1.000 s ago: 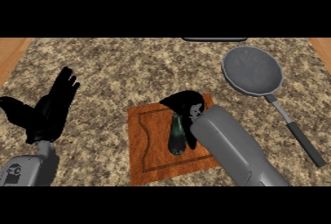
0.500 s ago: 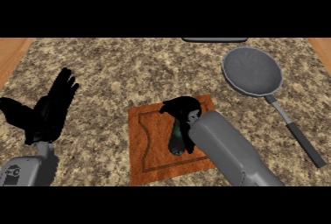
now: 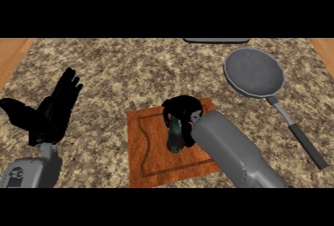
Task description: Pick the eggplant from the cutting board and place it in the pan
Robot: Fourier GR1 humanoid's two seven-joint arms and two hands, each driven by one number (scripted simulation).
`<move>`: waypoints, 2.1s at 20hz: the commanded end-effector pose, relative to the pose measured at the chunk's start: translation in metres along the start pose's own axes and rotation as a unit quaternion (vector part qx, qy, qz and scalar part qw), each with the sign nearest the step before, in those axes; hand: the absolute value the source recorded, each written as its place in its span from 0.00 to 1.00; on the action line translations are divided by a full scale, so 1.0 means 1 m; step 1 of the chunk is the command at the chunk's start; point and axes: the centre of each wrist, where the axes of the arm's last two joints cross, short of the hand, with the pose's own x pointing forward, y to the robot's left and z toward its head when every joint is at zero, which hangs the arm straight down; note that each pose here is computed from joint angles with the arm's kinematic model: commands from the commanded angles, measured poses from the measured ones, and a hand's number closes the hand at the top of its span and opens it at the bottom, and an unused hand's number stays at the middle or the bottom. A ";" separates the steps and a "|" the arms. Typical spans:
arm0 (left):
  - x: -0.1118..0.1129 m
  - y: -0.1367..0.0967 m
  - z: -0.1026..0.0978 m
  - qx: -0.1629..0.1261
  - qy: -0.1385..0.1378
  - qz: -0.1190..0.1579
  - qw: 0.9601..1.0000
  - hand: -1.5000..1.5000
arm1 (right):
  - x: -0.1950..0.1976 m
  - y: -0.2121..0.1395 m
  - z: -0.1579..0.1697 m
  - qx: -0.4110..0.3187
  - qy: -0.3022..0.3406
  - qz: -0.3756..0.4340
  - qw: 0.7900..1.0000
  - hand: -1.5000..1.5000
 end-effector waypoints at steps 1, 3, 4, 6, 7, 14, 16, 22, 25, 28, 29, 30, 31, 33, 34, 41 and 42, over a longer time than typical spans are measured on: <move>-0.002 0.010 0.000 0.001 -0.002 0.001 1.000 0.50 | 0.007 0.024 -0.007 0.020 -0.026 -0.026 0.999 1.00; -0.009 0.006 0.002 0.004 -0.008 -0.005 1.000 0.50 | -0.002 0.031 -0.007 0.003 -0.028 -0.030 0.999 1.00; 0.009 0.006 -0.003 0.010 -0.002 -0.002 1.000 0.50 | -0.004 0.004 -0.004 -0.016 -0.024 -0.035 0.999 1.00; -0.004 0.014 0.005 0.009 0.002 -0.004 1.000 0.50 | 0.014 0.002 0.006 -0.072 -0.016 -0.023 0.997 1.00; 0.011 0.012 -0.004 0.013 0.004 -0.004 1.000 0.50 | 0.009 0.018 0.019 -0.088 0.006 -0.014 0.996 1.00; 0.004 0.012 0.005 0.024 0.005 0.001 1.000 0.50 | 0.016 -0.017 0.071 -0.289 0.060 0.053 0.954 1.00; 0.004 0.019 0.002 0.028 0.010 -0.003 1.000 0.50 | 0.038 -0.009 0.080 -0.343 0.057 0.080 0.934 1.00; 0.000 0.015 0.013 0.012 0.010 0.006 1.000 0.50 | 0.058 -0.058 0.159 -0.470 0.069 0.099 0.874 1.00; -0.001 0.025 0.009 0.011 0.005 -0.005 1.000 0.50 | 0.060 -0.057 0.189 -0.468 0.079 0.091 0.876 1.00; 0.004 0.019 0.020 0.007 0.002 -0.005 1.000 0.50 | 0.046 -0.053 0.216 -0.474 0.094 0.069 0.872 1.00; 0.000 0.000 0.003 0.012 -0.007 0.010 1.000 0.50 | 0.053 -0.080 0.205 -0.482 0.092 0.059 0.869 1.00; 0.016 0.018 0.006 0.010 -0.001 0.004 1.000 0.50 | 0.034 -0.071 0.198 -0.492 0.104 0.048 0.863 1.00; 0.003 0.001 0.002 0.015 -0.007 -0.005 1.000 0.50 | 0.032 -0.056 0.195 -0.492 0.115 0.032 0.862 1.00; -0.002 0.007 -0.002 0.007 0.004 0.001 1.000 0.50 | 0.016 -0.089 0.196 -0.504 0.121 0.023 0.855 1.00; 0.001 0.014 0.008 -0.005 -0.006 0.002 1.000 0.50 | -0.003 -0.095 0.196 -0.509 0.133 0.008 0.851 1.00; 0.003 0.014 0.003 0.010 -0.010 0.000 1.000 0.50 | -0.109 -0.103 0.205 -0.540 0.151 -0.025 0.828 1.00; -0.010 0.006 0.011 0.009 0.000 0.001 1.000 0.50 | -0.112 -0.110 0.206 -0.540 0.145 -0.027 0.829 1.00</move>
